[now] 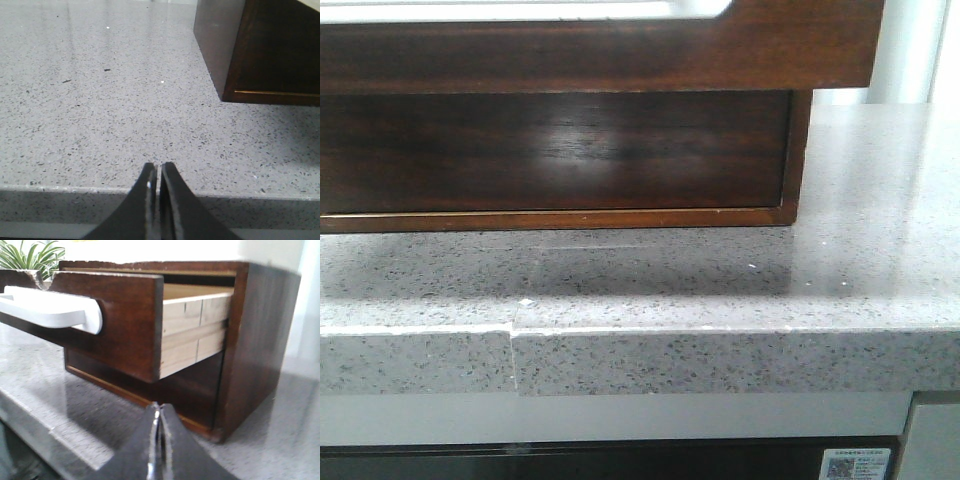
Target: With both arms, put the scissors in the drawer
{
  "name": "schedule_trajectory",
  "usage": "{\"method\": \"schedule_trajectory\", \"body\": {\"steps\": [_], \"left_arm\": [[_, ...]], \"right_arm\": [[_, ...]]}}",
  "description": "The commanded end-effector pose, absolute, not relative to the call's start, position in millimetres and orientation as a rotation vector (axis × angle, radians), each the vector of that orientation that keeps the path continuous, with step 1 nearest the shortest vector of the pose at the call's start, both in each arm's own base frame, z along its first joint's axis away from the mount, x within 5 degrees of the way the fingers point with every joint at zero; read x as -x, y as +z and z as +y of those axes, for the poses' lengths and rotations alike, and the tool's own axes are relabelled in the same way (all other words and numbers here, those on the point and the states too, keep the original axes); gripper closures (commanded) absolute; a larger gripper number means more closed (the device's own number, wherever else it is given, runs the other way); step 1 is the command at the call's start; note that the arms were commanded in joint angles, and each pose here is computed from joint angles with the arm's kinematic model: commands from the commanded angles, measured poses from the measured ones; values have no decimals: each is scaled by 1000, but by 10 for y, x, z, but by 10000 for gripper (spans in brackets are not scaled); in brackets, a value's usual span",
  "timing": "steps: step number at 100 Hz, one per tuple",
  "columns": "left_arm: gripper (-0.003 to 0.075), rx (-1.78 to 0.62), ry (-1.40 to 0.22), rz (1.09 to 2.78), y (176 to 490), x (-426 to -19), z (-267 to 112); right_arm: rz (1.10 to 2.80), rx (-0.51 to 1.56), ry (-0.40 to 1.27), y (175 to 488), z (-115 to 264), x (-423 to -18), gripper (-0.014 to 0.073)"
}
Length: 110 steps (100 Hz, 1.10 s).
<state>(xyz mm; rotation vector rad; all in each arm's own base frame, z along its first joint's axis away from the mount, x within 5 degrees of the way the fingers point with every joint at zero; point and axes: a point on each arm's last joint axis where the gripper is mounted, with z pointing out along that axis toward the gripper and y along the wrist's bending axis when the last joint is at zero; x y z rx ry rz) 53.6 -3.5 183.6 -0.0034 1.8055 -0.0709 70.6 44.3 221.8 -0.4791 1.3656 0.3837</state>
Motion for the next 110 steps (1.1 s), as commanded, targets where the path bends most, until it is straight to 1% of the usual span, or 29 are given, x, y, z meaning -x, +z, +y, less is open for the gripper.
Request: {"method": "schedule_trajectory", "body": {"steps": [1,13,25,37,47,71,85,110], "left_arm": [[742,11,-72,1732,1844,-535,-31],[742,11,-72,1732,1844,-535,-31],[742,11,-72,1732,1844,-535,-31],[742,11,-72,1732,1844,-535,-31],[742,11,-72,1732,1844,-535,-31],[742,11,-72,1732,1844,-535,-31],[742,11,-72,1732,1844,-535,-31],[742,11,-72,1732,1844,-535,-31]], "right_arm": [[1321,450,340,2189,409,-708,636],[1396,419,337,2132,387,-715,636],[1500,329,328,2051,312,-689,636],[1561,252,243,1974,199,-609,636],[1588,143,146,1924,99,-548,636],[1706,-109,-87,1820,-73,-547,636],[1796,-147,-93,1738,-86,-530,636],[1799,-149,-90,1735,-85,-529,636]]}}
